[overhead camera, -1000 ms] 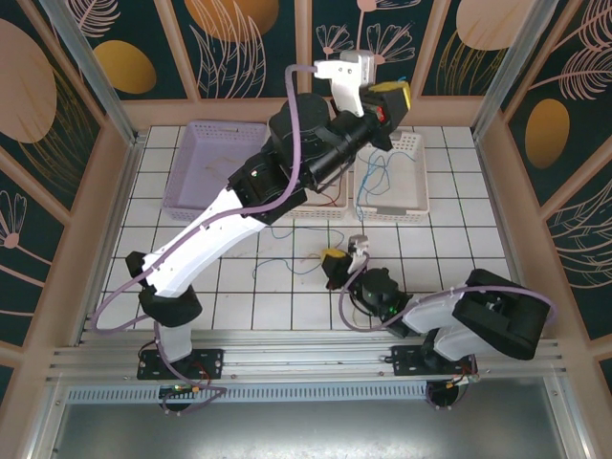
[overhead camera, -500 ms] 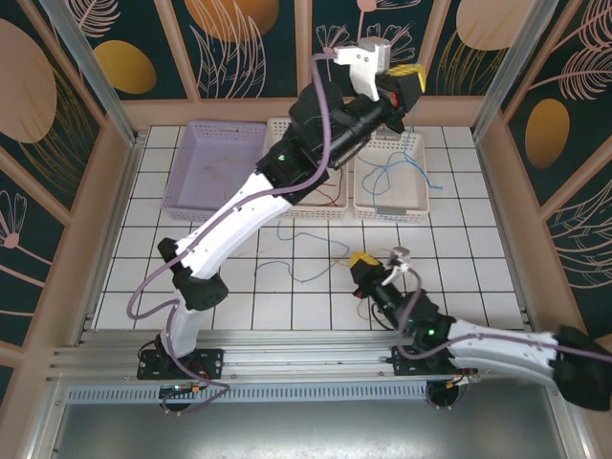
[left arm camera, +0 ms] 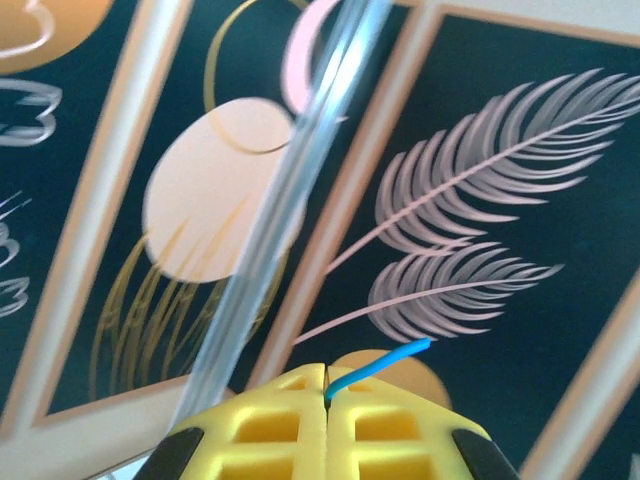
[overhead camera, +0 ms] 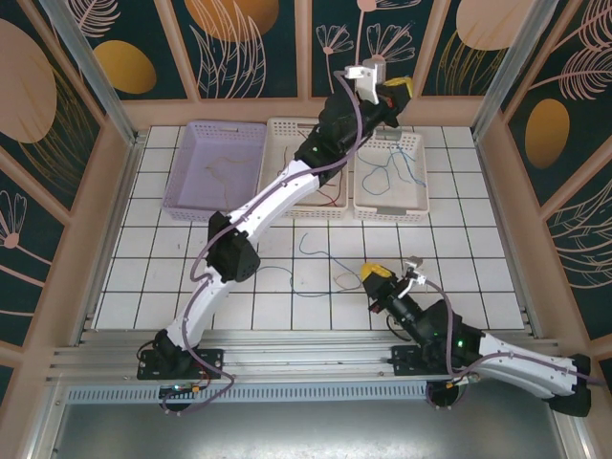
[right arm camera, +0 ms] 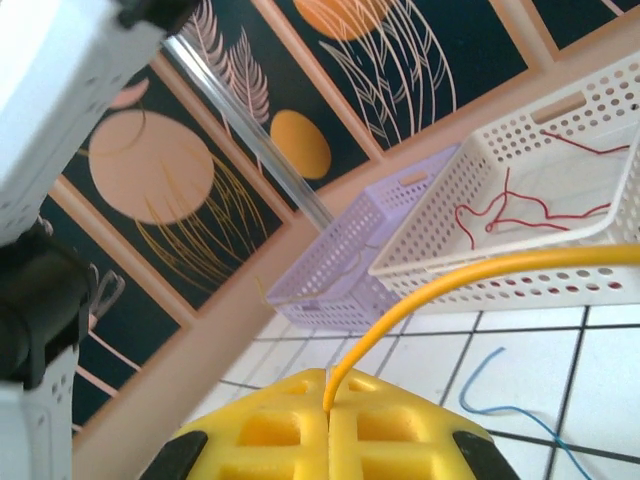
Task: Untangle the cables
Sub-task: Move the cable to the center of the table, then pass the cable.
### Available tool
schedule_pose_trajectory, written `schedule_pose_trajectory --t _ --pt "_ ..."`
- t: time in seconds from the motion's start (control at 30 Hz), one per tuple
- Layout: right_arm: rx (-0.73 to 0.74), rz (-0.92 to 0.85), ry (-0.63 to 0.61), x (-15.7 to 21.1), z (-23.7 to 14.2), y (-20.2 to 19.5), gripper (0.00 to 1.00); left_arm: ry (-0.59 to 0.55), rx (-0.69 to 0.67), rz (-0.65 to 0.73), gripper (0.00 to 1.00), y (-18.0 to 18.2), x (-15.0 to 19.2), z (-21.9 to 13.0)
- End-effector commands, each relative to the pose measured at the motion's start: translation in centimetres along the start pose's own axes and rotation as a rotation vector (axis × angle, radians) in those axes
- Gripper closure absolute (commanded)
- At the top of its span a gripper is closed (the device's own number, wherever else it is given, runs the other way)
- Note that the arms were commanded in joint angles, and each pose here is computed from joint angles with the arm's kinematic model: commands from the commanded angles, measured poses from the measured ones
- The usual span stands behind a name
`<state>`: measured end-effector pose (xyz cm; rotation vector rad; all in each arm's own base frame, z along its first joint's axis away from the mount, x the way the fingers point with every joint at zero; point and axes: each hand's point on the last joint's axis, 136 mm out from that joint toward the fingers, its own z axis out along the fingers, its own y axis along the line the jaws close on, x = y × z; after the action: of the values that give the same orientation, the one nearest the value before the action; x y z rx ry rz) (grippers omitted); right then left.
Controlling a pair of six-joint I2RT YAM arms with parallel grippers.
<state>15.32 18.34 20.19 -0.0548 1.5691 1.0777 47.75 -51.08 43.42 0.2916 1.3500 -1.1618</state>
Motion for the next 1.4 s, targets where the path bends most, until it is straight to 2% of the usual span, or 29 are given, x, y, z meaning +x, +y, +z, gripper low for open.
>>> schedule_pose_trajectory --t 0.0,0.23,0.37,0.5,0.57,0.67,0.73,0.8,0.87,1.0,1.17,1.27,1.37 --pt "0.036 -0.08 0.039 1.2 -0.1 -0.9 1.0 -0.058 0.045 -0.043 1.0 0.7 -0.3 0.4" --pt "-0.011 -0.091 -0.027 -2.1 -0.3 1.3 1.0 0.08 -0.027 -0.045 1.0 5.0 7.7 0.9" --pt "-0.023 -0.126 -0.081 -5.3 -0.6 2.8 1.0 0.147 -0.042 -0.043 0.99 6.1 10.3 0.7" --pt "-0.038 -0.166 -0.103 -8.0 -0.7 4.6 1.0 0.202 -0.01 -0.049 0.69 5.3 10.7 0.3" --pt "-0.023 -0.181 -0.11 -9.5 -0.7 5.2 1.0 0.226 0.002 -0.049 0.57 4.6 10.4 -0.2" --pt "-0.013 -0.191 -0.132 -12.1 -1.0 6.3 1.0 0.252 0.003 -0.044 0.45 3.7 9.4 -1.1" --pt "-0.023 -0.186 -0.159 -14.0 -1.4 7.2 1.0 0.273 -0.005 -0.034 0.41 3.2 8.8 -1.8" --pt "-0.029 -0.183 -0.173 -15.5 -1.7 8.0 1.0 0.287 -0.018 -0.035 0.28 2.9 8.3 -2.6" --pt "-0.035 -0.191 -0.174 -16.8 -1.7 8.9 1.0 0.311 -0.016 -0.034 0.19 2.2 7.7 -3.2" --pt "-0.035 -0.226 -0.172 -18.9 -1.0 10.9 1.0 0.305 -0.017 -0.028 0.03 0.3 4.3 -4.9" --pt "0.003 -0.265 -0.208 -22.4 -0.1 13.0 1.0 0.227 0.029 -0.003 0.02 -3.6 -1.2 -10.8" --pt "0.004 -0.292 -0.196 -23.5 0.8 14.4 1.0 0.184 0.102 -0.032 0.01 -6.2 -3.1 -15.4" --pt "0.004 -0.302 -0.184 -24.2 1.6 15.5 1.0 0.149 0.182 -0.079 0.01 -7.8 -3.0 -20.0"
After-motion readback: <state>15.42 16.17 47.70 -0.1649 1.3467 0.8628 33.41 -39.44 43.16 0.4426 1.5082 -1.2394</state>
